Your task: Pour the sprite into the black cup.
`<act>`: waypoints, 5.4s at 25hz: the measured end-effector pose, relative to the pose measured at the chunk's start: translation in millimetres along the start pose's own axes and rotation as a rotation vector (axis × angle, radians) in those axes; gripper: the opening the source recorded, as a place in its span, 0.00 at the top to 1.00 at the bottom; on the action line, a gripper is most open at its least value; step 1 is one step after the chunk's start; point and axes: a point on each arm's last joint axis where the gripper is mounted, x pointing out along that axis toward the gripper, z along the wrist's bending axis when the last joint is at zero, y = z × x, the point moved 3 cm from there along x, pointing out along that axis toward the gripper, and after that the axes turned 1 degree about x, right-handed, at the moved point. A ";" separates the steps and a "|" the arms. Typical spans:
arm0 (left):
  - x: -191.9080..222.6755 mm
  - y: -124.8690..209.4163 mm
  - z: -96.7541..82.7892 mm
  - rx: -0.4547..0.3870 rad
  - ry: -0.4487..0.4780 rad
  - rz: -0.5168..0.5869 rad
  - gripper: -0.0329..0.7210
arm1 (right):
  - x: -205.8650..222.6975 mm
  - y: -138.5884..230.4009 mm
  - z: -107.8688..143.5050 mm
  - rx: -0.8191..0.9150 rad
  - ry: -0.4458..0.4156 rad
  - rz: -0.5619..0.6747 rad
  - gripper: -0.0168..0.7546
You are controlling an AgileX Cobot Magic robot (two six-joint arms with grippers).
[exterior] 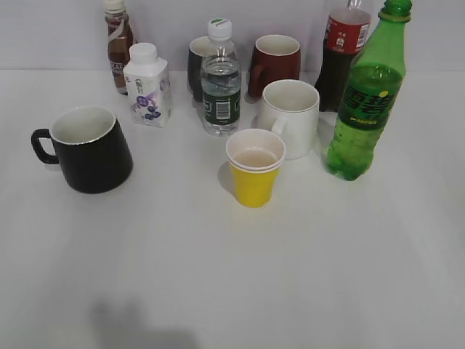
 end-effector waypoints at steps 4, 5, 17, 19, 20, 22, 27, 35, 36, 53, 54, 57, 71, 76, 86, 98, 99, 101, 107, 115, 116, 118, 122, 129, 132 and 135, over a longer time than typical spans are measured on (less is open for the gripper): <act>0.0 0.0 0.0 0.000 0.000 0.000 0.64 | 0.0 0.0 0.0 0.000 0.000 0.000 0.22; 0.0 0.0 0.0 0.000 0.000 0.000 0.64 | 0.0 0.0 0.0 0.000 0.000 0.000 0.22; 0.0 0.0 0.0 0.000 0.000 0.000 0.64 | 0.0 0.0 0.0 0.000 0.000 0.000 0.22; 0.0 0.0 0.0 0.000 0.000 0.000 0.64 | 0.0 0.0 0.0 0.000 0.000 0.000 0.22; 0.0 0.0 0.0 0.000 0.000 0.000 0.64 | 0.0 0.0 0.0 0.000 0.000 0.000 0.22; 0.0 0.0 0.0 0.000 0.000 0.000 0.64 | 0.0 0.0 0.0 0.000 0.000 0.000 0.22; 0.0 0.0 0.0 0.000 0.000 0.000 0.64 | 0.0 0.0 0.0 0.000 0.000 0.000 0.22; -1.5 -4.5 -5.2 -0.024 0.044 -0.032 0.64 | 0.0 0.0 0.0 0.000 0.000 0.000 0.22; -3.4 -14.3 -7.8 -0.038 0.068 -0.106 0.64 | 0.0 0.0 0.0 0.000 0.000 0.000 0.22; 151.1 -88.3 -24.0 0.029 0.102 -0.498 0.63 | 0.0 0.0 0.0 0.000 0.000 0.000 0.22; 169.6 -76.1 -25.2 0.031 0.105 -0.434 0.63 | 0.0 0.0 0.0 0.000 0.000 0.000 0.22; 201.3 -42.5 -28.1 0.041 0.119 -0.314 0.62 | 0.0 0.0 0.0 0.000 0.000 0.000 0.22; 280.0 38.9 -48.8 0.055 0.262 -0.170 0.51 | -0.1 0.0 0.0 0.000 0.000 0.000 0.22; 298.3 36.8 -50.4 0.055 0.264 -0.176 0.51 | -0.1 0.0 0.0 0.000 0.000 0.000 0.22; 317.6 25.7 -55.3 0.065 0.290 -0.227 0.51 | -0.1 0.0 0.0 0.000 0.000 0.000 0.22; 334.9 14.6 -62.1 0.078 0.333 -0.263 0.58 | -0.1 0.0 0.0 0.000 0.000 0.000 0.22; 336.0 14.3 -62.6 0.080 0.336 -0.264 0.62 | -0.1 0.0 0.0 0.000 0.000 0.000 0.22; 336.6 14.4 -62.8 0.080 0.337 -0.263 0.74 | -0.1 0.0 0.0 0.000 0.000 0.000 0.22; 335.0 15.4 -67.4 0.106 0.375 -0.257 0.90 | -0.1 0.1 3.0 0.013 -0.024 0.000 0.22; 320.7 -8.3 -70.4 0.149 0.397 -0.317 0.90 | 0.0 -67.9 12.2 0.006 -0.100 -0.396 0.22; 317.7 -13.7 -70.4 0.151 0.396 -0.337 0.90 | 4.8 -79.6 11.8 -0.002 -0.093 -0.440 0.22; 312.0 -22.9 -70.3 0.151 0.395 -0.370 0.90 | 15.8 -103.4 10.4 -0.007 -0.073 -0.540 0.22; 300.3 -40.2 -70.9 0.161 0.399 -0.435 0.90 | 52.6 -137.3 8.5 0.021 -0.047 -0.634 0.26; 287.7 -55.9 -71.0 0.169 0.399 -0.498 0.90 | 146.2 -89.0 16.4 0.150 -0.106 -0.467 0.30; 286.9 -56.8 -71.0 0.170 0.400 -0.502 0.90 | 173.4 -45.1 33.5 0.099 -0.222 -0.339 0.30; 285.7 -57.7 -71.7 0.175 0.405 -0.506 0.90 | 188.9 -33.4 48.8 0.032 -0.335 -0.317 0.30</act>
